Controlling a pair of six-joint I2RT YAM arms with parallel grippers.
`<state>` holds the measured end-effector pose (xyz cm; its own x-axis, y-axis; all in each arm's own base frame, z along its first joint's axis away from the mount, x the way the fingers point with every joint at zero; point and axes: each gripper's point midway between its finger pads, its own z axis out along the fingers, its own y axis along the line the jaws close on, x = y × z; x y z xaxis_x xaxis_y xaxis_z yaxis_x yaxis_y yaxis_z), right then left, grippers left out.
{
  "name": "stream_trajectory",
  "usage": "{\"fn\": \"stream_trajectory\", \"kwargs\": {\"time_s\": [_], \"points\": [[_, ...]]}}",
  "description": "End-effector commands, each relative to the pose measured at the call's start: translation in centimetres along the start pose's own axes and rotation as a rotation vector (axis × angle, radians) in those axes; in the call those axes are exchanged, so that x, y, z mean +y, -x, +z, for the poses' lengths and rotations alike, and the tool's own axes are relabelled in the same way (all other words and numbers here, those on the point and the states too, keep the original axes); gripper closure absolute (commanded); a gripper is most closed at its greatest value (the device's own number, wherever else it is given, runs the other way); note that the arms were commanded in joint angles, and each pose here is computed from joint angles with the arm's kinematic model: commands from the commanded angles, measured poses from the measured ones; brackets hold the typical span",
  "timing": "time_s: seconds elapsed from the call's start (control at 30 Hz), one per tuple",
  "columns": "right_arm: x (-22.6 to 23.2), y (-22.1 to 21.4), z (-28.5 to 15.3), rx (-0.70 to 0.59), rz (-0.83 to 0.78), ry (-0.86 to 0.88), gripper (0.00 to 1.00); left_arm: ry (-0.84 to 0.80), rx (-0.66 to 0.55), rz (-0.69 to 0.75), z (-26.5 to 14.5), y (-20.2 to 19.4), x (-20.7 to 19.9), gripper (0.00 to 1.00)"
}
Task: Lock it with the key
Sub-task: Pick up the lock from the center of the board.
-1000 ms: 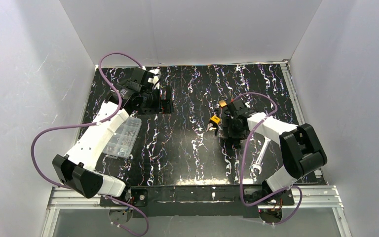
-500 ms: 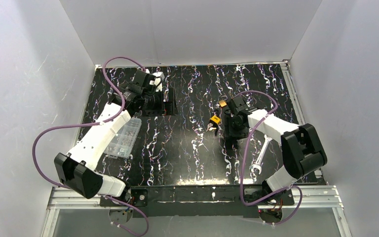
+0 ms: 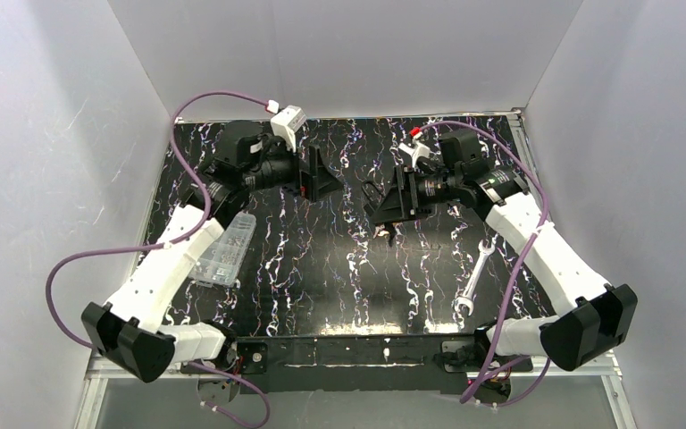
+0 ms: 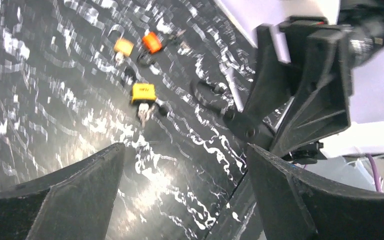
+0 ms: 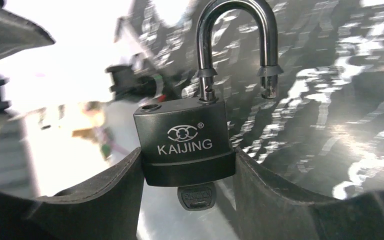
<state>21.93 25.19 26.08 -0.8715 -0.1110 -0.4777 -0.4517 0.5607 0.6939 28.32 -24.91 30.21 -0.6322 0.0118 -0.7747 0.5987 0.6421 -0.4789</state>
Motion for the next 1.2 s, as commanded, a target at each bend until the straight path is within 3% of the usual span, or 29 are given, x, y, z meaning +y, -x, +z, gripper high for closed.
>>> {"fn": "stream_trajectory", "kwargs": {"time_s": [0.0, 0.13, 0.33, 0.83, 0.9, 1.0, 1.17], "points": [[9.9, -0.4, -4.2, 0.08, -0.009, 0.453, 0.99, -0.256, -0.19, 0.317, -4.1, 4.3, -6.2, 0.11], [13.3, 0.0, -6.4, 0.124, 0.006, 0.624, 0.99, -0.424, -0.211, 0.411, -6.1, 5.0, -9.8, 0.18], [15.8, 0.8, -8.4, 0.147, -0.001, 0.721, 0.99, -0.681, -0.111, 0.389, -6.9, 4.6, -13.2, 0.28], [18.0, 1.4, -10.2, 0.151, -0.005, 0.793, 0.99, -0.781, -0.065, 0.366, -7.5, 3.7, -14.1, 0.38], [18.3, 1.4, -10.4, 0.151, 0.001, 0.8, 0.99, -0.772, -0.068, 0.369, -7.4, 3.8, -14.0, 0.36], [19.0, 1.3, -10.8, 0.154, -0.006, 0.815, 0.99, -0.757, -0.08, 0.383, -7.3, 4.2, -13.9, 0.24], [19.8, 1.0, -11.1, 0.165, -0.009, 0.831, 0.99, -0.757, -0.093, 0.395, -7.3, 5.0, -13.9, 0.22]]}}
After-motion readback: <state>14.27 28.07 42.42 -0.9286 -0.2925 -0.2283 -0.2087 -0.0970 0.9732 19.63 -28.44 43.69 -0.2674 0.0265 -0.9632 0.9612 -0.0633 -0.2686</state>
